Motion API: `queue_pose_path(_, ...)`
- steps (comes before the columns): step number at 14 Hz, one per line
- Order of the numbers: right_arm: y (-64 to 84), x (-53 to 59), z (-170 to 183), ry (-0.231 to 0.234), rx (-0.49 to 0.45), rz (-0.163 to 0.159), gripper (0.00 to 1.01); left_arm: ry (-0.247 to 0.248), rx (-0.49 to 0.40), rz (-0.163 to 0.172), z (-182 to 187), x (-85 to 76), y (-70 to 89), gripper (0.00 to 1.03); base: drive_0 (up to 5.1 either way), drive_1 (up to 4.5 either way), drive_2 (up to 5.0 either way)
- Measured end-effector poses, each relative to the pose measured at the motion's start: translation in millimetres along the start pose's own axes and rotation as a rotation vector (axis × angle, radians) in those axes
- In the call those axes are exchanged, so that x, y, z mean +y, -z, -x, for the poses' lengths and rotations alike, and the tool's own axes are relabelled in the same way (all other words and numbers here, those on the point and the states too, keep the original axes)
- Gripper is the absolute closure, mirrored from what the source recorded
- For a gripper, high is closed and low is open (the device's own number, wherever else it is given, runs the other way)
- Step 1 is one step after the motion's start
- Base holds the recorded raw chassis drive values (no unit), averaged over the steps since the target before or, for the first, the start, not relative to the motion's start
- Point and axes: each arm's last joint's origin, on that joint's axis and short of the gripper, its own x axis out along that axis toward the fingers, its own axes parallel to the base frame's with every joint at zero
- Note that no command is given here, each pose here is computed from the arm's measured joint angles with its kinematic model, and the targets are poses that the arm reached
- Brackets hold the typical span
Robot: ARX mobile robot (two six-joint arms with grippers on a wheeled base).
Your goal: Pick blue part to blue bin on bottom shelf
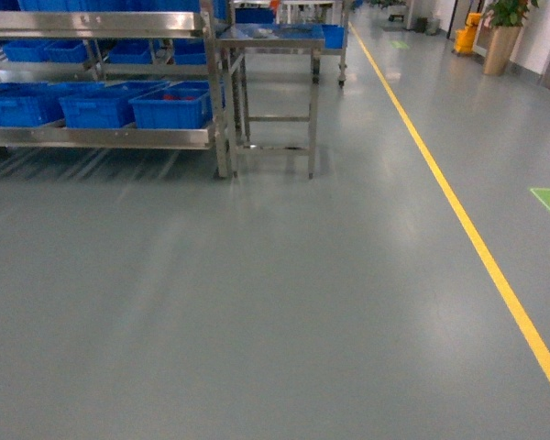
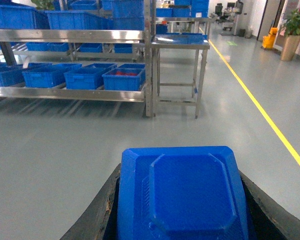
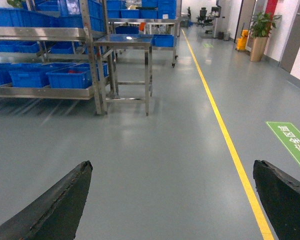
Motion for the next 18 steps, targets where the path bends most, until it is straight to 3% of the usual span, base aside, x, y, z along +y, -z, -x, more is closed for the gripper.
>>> queue_pose_path(18,0.0,0.0,0.0,0.0,0.0,0.0,0.03,-0.001,-0.001,0.0,0.1,0.1,-0.1,0.59,0.0,4.27,-4.4)
